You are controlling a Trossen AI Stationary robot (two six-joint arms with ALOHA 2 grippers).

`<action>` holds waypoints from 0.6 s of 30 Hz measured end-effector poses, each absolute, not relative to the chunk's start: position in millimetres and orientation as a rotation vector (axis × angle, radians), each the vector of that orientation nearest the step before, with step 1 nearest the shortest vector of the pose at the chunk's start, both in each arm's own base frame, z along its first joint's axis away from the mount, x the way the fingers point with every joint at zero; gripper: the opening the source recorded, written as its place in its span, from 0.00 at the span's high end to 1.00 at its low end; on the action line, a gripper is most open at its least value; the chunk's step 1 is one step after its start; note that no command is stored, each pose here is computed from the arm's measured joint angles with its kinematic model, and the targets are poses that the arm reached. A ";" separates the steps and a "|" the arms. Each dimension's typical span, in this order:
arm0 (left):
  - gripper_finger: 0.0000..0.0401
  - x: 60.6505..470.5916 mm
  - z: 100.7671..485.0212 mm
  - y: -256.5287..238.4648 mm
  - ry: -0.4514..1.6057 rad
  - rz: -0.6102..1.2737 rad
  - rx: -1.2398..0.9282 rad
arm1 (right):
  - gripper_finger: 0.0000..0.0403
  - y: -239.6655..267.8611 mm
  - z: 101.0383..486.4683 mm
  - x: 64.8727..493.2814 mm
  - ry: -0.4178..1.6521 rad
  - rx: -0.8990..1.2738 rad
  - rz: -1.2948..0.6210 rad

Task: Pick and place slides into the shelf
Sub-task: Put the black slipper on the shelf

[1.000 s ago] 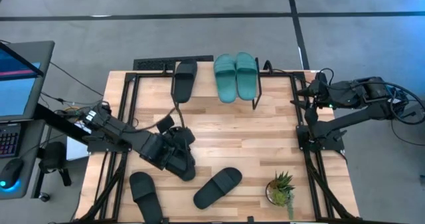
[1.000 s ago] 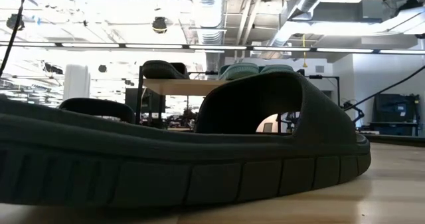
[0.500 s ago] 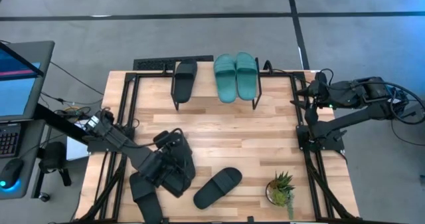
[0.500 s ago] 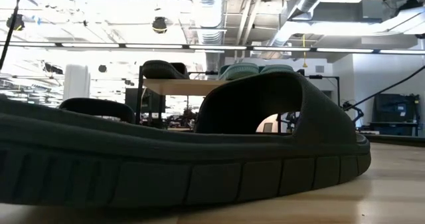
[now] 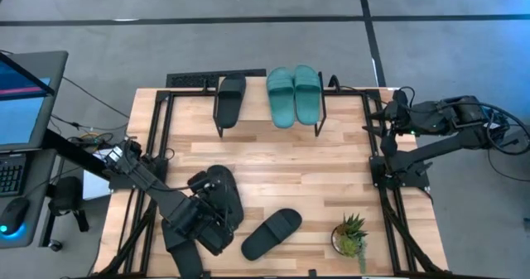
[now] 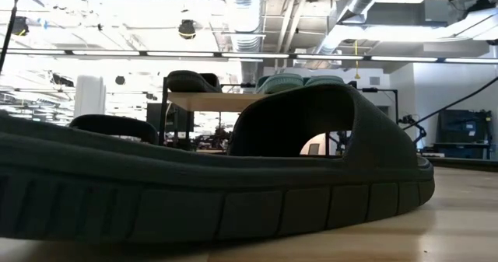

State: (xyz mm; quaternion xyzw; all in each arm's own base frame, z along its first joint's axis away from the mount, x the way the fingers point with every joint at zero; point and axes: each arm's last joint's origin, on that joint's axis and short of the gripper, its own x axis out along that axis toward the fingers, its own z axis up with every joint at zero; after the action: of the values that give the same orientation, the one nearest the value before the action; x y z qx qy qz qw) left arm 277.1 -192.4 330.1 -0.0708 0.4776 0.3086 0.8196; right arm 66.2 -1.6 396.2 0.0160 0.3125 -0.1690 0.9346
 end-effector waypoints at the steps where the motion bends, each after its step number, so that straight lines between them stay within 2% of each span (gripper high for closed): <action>1: 0.70 277.3 327.6 -194.9 1.037 0.651 -0.157 | 0.60 -1.4 396.2 66.2 0.640 0.035 -0.340; 8: 0.70 286.7 292.2 -219.9 1.195 0.612 -0.122 | 0.60 -1.2 396.0 66.5 0.640 0.037 -0.336; 18: 0.70 296.4 238.3 -246.3 1.219 0.635 0.155 | 0.60 0.8 370.1 78.7 0.726 0.016 -0.346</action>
State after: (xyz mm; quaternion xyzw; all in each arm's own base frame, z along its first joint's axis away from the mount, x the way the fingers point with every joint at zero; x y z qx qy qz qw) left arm 296.4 -246.3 238.3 0.0716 0.5620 0.2928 0.7702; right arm 78.7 0.8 370.1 0.0076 0.3531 -0.1684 0.9203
